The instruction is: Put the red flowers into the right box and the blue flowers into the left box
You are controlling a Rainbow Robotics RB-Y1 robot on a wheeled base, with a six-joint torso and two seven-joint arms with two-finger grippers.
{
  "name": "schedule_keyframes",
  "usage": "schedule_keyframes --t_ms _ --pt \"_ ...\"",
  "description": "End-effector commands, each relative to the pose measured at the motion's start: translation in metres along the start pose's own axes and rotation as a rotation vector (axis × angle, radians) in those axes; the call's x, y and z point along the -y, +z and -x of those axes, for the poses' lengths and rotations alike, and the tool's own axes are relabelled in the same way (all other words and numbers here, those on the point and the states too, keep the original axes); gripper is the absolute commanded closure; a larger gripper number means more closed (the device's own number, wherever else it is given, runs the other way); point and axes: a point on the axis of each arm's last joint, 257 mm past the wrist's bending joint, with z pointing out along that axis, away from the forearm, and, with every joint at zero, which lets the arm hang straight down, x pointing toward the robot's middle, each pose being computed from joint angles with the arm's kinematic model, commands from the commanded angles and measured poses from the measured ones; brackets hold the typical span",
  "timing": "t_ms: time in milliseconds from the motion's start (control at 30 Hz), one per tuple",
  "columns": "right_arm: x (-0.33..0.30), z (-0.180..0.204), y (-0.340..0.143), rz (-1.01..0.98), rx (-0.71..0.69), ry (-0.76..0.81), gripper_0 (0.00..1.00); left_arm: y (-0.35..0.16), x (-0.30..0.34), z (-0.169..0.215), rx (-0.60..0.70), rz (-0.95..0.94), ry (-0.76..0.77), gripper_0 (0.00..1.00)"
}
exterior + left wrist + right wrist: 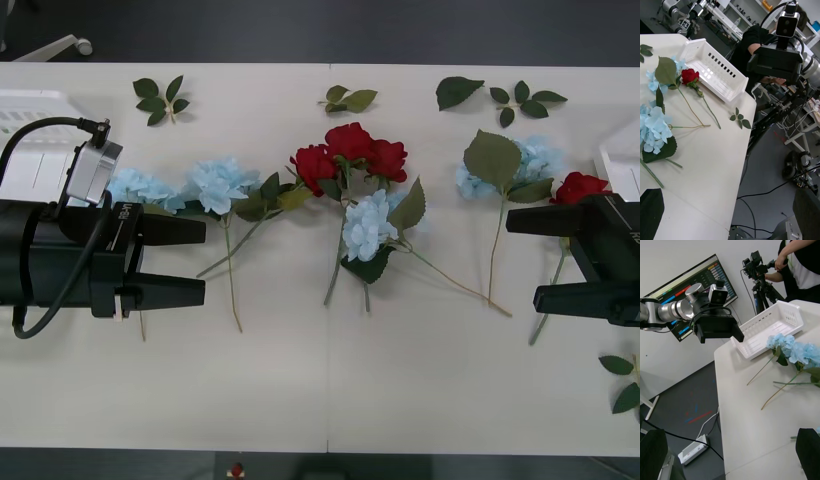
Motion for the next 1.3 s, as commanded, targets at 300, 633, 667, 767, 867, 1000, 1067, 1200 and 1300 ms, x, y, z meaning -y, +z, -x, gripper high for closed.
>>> schedule_keyframes --t_ms 300,633,667,767,867,1000,1067,1200,1300 --pt "0.007 -0.019 -0.014 -0.037 -0.058 0.097 0.0 -0.011 -0.01 0.017 0.053 0.028 -0.031 0.0" --pt "0.035 -0.024 -0.033 -0.183 -0.128 0.357 0.0 -0.071 -0.087 0.033 -0.059 0.268 -0.034 0.0" --pt "0.041 -0.027 -0.035 -0.216 -0.135 0.406 0.0 -0.082 -0.103 0.028 -0.088 0.312 -0.034 0.0" --pt "0.059 -0.035 -0.039 -0.307 -0.146 0.494 0.0 -0.112 -0.143 0.013 -0.156 0.42 -0.038 0.0" --pt "0.077 -0.044 -0.047 -0.409 -0.152 0.61 0.0 -0.133 -0.173 -0.005 -0.214 0.506 -0.049 0.0" --pt "0.1 -0.059 -0.064 -0.564 -0.152 0.808 0.0 -0.156 -0.209 -0.026 -0.265 0.621 -0.05 0.0" --pt "0.113 -0.068 -0.076 -0.662 -0.156 0.905 0.0 -0.171 -0.227 -0.038 -0.297 0.691 -0.052 0.0" --pt "0.13 -0.079 -0.096 -0.811 -0.129 1.093 0.0 -0.183 -0.243 -0.06 -0.339 0.769 -0.095 0.0" --pt "0.15 -0.084 -0.122 -0.958 -0.114 1.156 0.0 -0.184 -0.254 -0.08 -0.371 0.823 -0.13 0.0"
